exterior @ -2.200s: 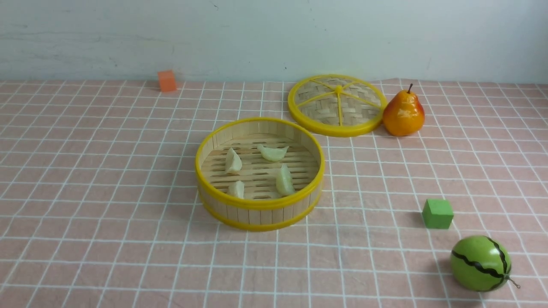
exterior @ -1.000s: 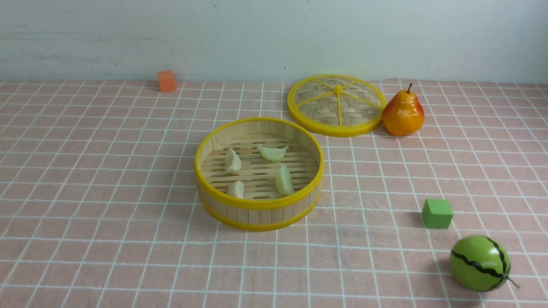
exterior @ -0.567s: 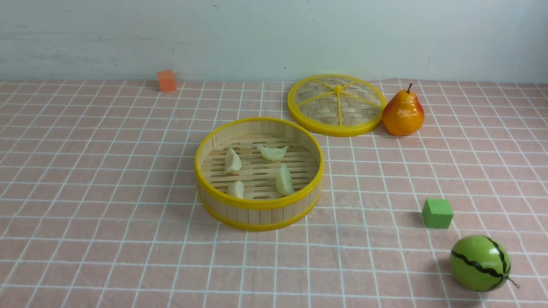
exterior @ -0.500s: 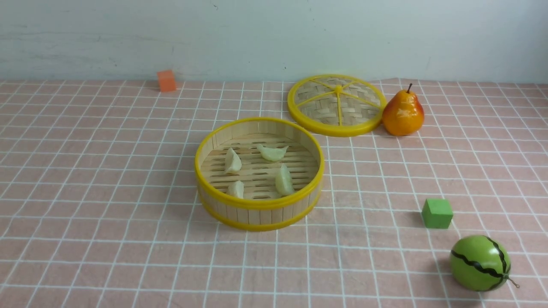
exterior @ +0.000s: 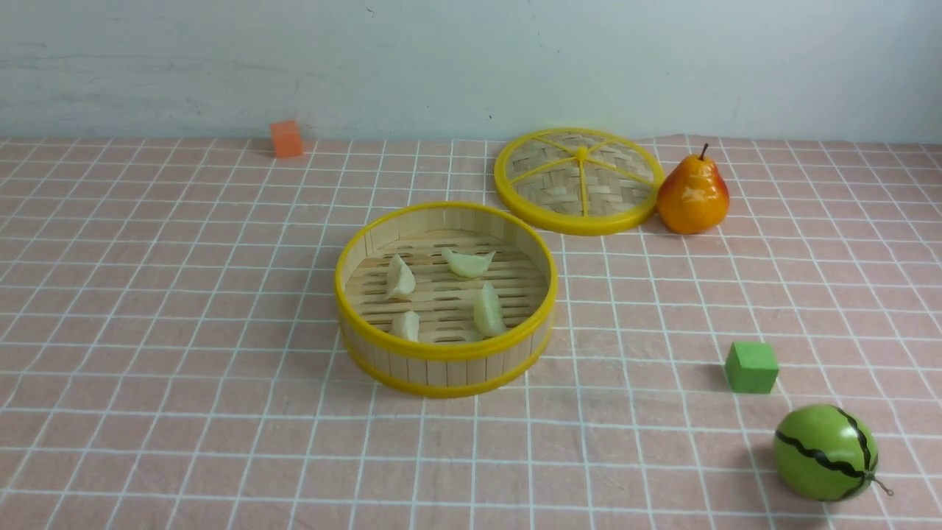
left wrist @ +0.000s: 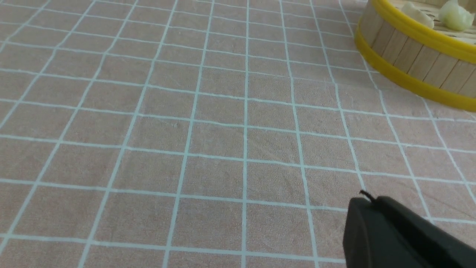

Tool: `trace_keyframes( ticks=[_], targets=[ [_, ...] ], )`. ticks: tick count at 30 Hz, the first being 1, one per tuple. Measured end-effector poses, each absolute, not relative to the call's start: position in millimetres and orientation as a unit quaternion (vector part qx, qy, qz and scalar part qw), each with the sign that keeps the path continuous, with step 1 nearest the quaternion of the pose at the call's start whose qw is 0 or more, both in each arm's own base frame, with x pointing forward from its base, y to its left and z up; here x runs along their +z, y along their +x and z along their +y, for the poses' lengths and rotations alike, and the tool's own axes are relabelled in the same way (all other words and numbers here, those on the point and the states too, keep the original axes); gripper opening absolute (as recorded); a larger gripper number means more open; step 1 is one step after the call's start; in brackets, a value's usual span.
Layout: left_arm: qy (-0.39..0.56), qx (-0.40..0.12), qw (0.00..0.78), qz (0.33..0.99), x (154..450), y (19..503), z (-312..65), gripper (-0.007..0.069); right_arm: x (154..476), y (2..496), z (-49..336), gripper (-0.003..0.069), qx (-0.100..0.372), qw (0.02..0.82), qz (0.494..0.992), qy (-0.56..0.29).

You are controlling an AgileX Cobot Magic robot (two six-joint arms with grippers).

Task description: Put the dumplings into the steamer on the table with the pink tablecloth.

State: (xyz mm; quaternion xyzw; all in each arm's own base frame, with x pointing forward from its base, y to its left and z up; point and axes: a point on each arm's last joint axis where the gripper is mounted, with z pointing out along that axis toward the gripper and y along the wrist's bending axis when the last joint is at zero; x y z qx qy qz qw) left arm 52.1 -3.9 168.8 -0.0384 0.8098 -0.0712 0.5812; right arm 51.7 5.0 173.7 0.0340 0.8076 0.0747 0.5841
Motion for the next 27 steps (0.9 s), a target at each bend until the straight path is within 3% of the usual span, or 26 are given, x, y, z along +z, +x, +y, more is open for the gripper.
trace_keyframes(
  ticks=[27],
  targets=[
    [-0.038,-0.071,0.581,0.810,168.8,52.1,-3.9,-0.0014,173.7,51.7,5.0,0.0127,0.075,0.584,0.808,0.034]
  ],
)
